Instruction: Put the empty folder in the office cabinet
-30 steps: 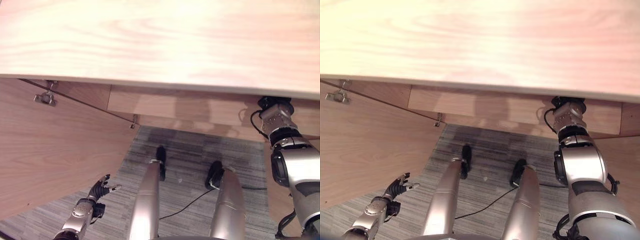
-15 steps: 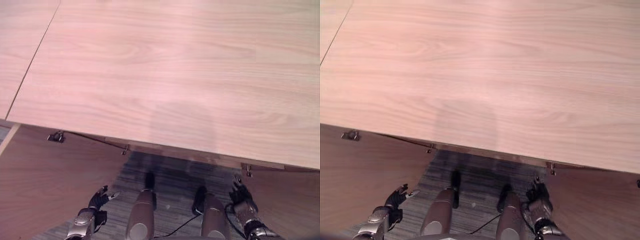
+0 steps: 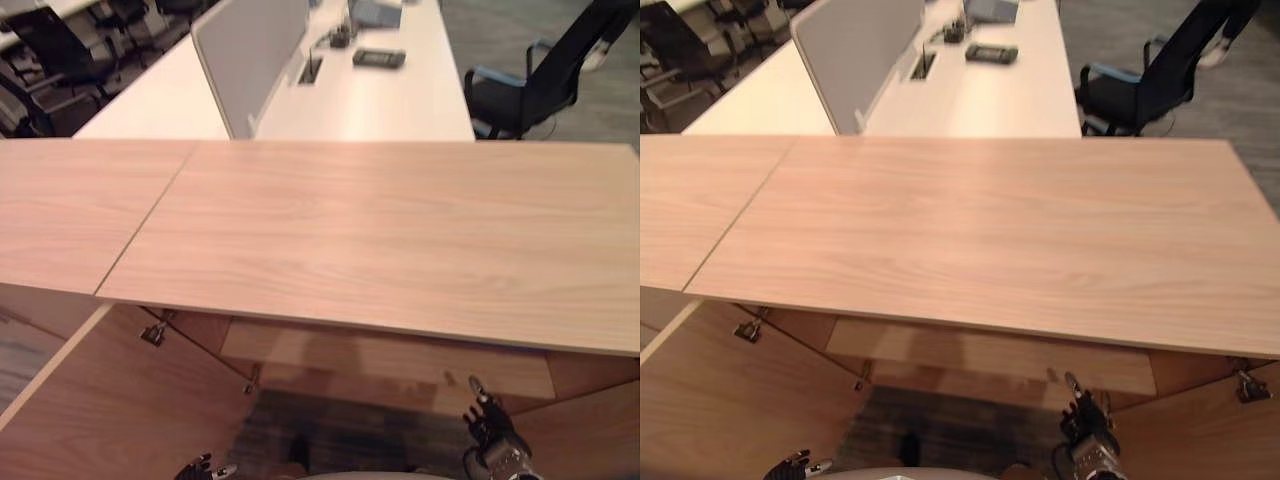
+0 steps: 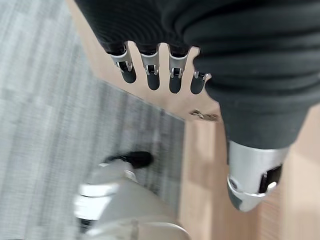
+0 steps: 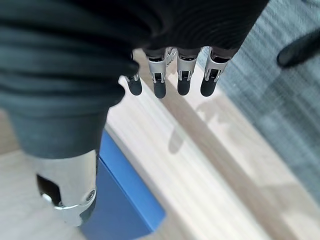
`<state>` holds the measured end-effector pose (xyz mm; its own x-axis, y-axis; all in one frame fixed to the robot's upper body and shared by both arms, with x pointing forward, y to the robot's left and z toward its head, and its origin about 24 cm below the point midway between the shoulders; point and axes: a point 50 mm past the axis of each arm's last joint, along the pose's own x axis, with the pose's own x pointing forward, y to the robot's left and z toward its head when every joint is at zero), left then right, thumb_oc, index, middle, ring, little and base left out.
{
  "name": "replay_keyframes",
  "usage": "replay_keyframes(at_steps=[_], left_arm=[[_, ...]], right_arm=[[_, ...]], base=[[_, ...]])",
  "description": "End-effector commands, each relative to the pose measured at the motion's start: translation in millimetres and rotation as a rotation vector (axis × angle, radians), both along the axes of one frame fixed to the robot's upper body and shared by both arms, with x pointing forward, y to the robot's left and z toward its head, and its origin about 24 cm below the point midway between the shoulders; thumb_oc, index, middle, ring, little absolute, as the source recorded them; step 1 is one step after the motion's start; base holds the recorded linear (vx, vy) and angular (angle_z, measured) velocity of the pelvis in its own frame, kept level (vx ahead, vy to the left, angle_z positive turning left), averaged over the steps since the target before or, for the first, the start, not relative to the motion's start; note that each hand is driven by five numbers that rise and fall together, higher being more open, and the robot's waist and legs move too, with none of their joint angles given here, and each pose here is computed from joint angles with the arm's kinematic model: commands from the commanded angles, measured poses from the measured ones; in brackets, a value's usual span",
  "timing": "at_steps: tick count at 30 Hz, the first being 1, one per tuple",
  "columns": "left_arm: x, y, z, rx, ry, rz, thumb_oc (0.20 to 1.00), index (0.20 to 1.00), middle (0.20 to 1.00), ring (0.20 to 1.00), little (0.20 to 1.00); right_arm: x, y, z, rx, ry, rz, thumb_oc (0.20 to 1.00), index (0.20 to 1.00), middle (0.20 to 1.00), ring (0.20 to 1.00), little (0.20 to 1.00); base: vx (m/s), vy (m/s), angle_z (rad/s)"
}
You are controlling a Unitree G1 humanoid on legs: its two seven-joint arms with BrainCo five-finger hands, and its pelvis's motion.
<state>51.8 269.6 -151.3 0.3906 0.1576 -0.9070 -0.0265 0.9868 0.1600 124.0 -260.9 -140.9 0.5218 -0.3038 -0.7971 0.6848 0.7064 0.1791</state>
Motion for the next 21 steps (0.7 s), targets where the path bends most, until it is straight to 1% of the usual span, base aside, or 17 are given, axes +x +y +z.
replay_keyframes(at_steps=[1,2,4,7,9,11,16,21], left_arm=[[17.2,2.6,1.9,0.024,-0.028,-0.017,1.000,1.000,1.000,1.000,1.000],[15.8,-2.1,-0.5,0.017,-0.012,-0.027,1.000,1.000,1.000,1.000,1.000],[15.7,-6.6,-2.5,0.007,0.000,-0.032,1.000,1.000,1.000,1.000,1.000],[16.0,-13.7,-5.8,-0.001,0.027,-0.042,1.000,1.000,1.000,1.000,1.000],[15.4,-16.5,-7.1,-0.005,0.039,-0.052,1.000,1.000,1.000,1.000,1.000],[15.0,-17.1,-7.4,-0.005,0.044,-0.052,1.000,1.000,1.000,1.000,1.000],[13.1,-17.5,-7.8,-0.006,0.043,-0.041,1.000,1.000,1.000,1.000,1.000],[11.7,-16.0,-7.3,-0.004,0.034,-0.013,1.000,1.000,1.000,1.000,1.000]], right_arm=[[8.4,3.5,0.1,-0.056,0.054,0.199,1.000,1.000,1.000,1.000,1.000],[-4.7,6.4,-5.7,-0.091,0.140,0.316,1.000,1.000,1.000,1.000,1.000],[-17.7,8.4,-10.8,-0.121,0.229,0.431,1.000,1.000,1.000,1.000,1.000],[-36.8,10.9,-17.3,-0.180,0.378,0.656,1.000,1.000,1.000,1.000,1.000],[-43.2,9.7,-18.7,-0.204,0.425,0.715,1.000,1.000,1.000,1.000,1.000],[-44.3,10.7,-19.2,-0.206,0.436,0.743,1.000,1.000,1.000,1.000,1.000],[-44.8,10.6,-19.1,-0.201,0.429,0.720,1.000,1.000,1.000,1.000,1.000],[-32.1,22.4,-18.6,-0.186,0.362,0.726,1.000,1.000,1.000,1.000,1.000]], base=[[0.02,-0.005,-0.04],[-0.03,0.004,-0.03],[-0.05,0.012,-0.06],[-0.08,0.016,-0.08],[-0.04,0.004,-0.05],[0.00,-0.008,-0.04],[0.01,0.005,-0.06],[-0.01,0.013,0.01]])
